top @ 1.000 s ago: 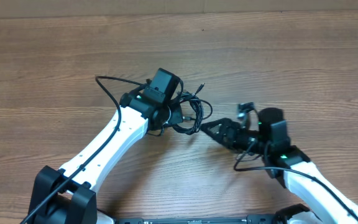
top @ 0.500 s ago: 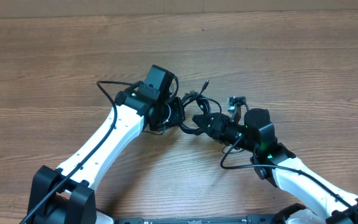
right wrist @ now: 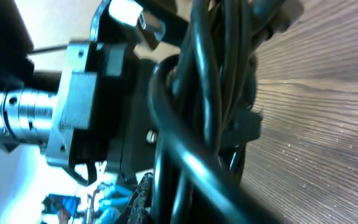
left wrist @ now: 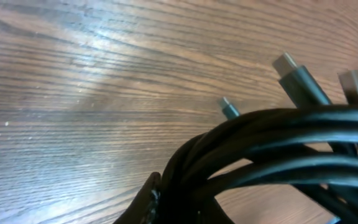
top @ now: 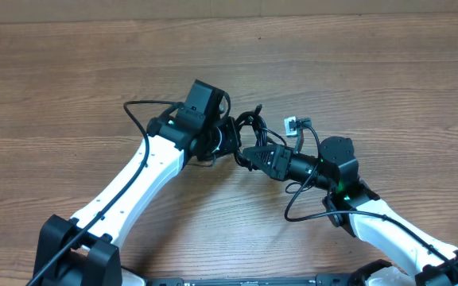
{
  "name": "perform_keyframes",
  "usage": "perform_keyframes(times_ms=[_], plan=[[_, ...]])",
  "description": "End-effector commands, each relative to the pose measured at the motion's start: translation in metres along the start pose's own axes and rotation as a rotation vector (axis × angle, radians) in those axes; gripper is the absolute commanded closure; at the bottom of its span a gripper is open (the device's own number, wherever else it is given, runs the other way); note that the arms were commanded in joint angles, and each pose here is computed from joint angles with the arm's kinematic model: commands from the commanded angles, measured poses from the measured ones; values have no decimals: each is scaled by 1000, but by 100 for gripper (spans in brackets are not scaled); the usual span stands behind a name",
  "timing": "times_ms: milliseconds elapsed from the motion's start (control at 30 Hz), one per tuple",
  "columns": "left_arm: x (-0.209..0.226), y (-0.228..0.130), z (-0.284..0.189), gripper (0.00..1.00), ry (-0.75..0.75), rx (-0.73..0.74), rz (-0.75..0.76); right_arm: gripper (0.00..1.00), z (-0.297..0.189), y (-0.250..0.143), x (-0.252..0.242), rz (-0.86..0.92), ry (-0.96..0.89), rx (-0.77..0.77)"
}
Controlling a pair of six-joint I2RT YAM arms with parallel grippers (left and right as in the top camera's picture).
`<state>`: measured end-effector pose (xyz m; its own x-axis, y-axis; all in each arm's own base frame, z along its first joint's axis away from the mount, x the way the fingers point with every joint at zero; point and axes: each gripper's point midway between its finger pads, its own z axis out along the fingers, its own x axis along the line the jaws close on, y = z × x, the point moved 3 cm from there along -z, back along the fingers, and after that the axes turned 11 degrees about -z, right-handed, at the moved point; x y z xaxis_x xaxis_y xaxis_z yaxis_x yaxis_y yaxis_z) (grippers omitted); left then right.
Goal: Untangle cables
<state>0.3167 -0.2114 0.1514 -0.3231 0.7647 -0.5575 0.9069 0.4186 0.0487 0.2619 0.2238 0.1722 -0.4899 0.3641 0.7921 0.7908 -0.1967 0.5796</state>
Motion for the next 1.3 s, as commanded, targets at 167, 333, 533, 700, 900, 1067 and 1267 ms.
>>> perform_keyframes(times_ms=[167,333,533,700,900,1067,1267], plan=[[-9,37,-14,67,-17,-193,-43,96,-1,-31,27,-19,164,199],[0,50,-18,21,3,-233,-67,96,1,-30,19,9,116,182],[2,56,-21,31,16,-244,89,96,0,-31,19,49,112,189],[1,49,-18,57,37,-203,375,96,-1,-35,26,142,149,232],[-3,38,-10,96,-13,-123,409,96,-5,-42,33,146,200,284],[-2,37,-8,96,-17,-108,464,95,-4,-40,30,141,186,270],[23,48,-18,96,36,-90,457,92,-1,-32,-20,88,-109,136]])
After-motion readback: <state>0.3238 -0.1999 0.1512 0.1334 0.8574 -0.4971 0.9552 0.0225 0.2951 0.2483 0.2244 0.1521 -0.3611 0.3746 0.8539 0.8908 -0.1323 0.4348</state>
